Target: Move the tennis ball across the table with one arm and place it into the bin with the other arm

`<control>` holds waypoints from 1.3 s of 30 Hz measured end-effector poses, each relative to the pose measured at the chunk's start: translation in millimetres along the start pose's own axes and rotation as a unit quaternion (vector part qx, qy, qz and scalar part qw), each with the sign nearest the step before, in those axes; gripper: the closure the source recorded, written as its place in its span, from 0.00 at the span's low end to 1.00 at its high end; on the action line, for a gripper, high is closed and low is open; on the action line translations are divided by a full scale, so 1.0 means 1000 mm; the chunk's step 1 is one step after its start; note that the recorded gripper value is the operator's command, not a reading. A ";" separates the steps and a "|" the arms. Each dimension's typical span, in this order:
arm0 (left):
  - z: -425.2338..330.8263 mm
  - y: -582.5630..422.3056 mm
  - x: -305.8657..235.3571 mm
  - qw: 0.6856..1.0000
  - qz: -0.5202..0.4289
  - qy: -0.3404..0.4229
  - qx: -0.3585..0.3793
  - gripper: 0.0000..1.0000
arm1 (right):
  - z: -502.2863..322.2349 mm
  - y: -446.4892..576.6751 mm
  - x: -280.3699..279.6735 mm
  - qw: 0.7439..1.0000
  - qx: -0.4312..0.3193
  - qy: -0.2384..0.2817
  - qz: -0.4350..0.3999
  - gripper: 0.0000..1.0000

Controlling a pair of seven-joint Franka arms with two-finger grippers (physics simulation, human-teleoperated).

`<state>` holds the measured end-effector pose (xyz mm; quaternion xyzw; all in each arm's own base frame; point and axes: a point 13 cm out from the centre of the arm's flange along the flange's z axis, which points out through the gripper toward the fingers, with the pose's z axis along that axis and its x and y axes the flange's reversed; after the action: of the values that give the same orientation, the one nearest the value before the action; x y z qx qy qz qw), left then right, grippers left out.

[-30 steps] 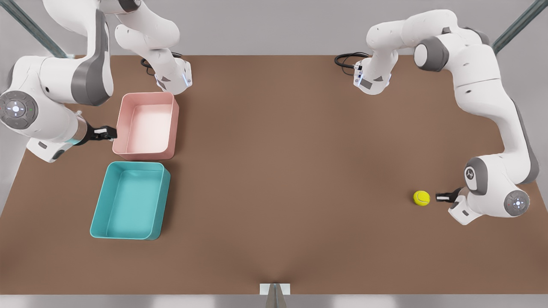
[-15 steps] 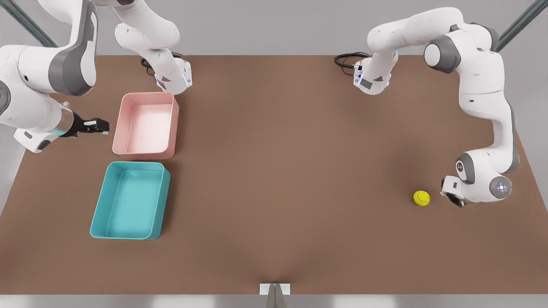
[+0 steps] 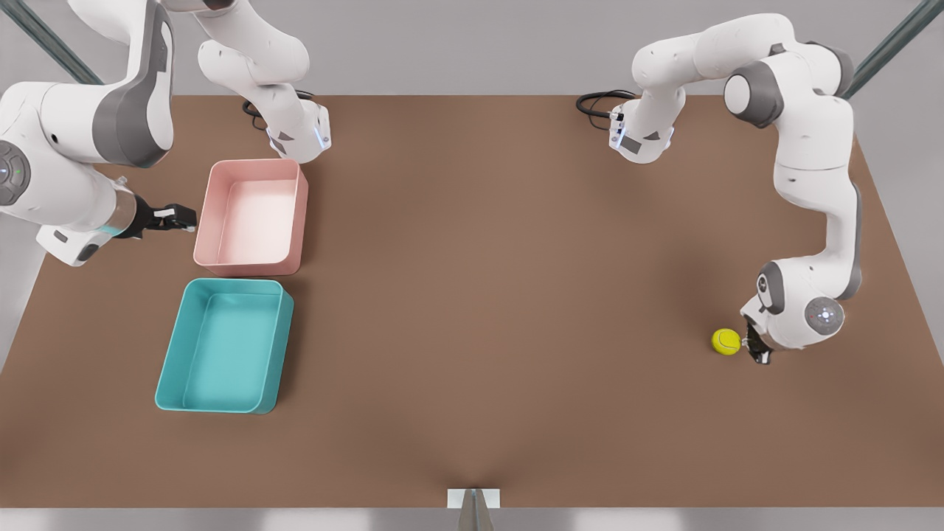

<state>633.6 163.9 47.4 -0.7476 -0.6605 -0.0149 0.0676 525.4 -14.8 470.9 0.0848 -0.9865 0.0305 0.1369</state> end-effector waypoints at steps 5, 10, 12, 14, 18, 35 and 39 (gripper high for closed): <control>-0.055 0.045 -0.227 0.997 0.076 -0.021 -0.024 0.79 | 0.002 0.001 -0.001 1.000 0.000 0.002 -0.003 0.00; -0.109 0.072 -0.248 0.982 -0.166 -0.084 -0.038 0.79 | 0.003 0.003 -0.002 1.000 0.000 0.003 -0.006 0.00; -0.167 0.082 -0.235 0.967 -0.237 -0.078 -0.052 0.00 | 0.003 0.003 -0.002 1.000 0.000 0.004 -0.006 0.00; -0.253 0.062 -0.191 0.946 -0.318 -0.047 -0.052 0.00 | 0.003 0.003 -0.002 1.000 0.000 0.004 -0.006 0.00; -0.425 0.007 -0.157 0.892 -0.448 -0.040 -0.028 0.00 | 0.005 0.004 -0.004 1.000 -0.002 0.005 -0.007 0.00; -0.413 -0.076 -0.178 0.755 -0.644 0.046 0.116 0.00 | 0.158 0.329 -0.156 0.998 0.018 -0.005 -0.063 0.00; -0.413 -0.077 -0.178 0.733 -0.669 0.051 0.115 0.00 | 0.194 0.315 -0.174 1.000 0.011 -0.016 -0.006 0.00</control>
<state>562.9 -52.0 443.0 -0.0974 -0.9823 -0.0179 0.1593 583.2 306.5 224.8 0.0929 -0.9876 0.0388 0.1202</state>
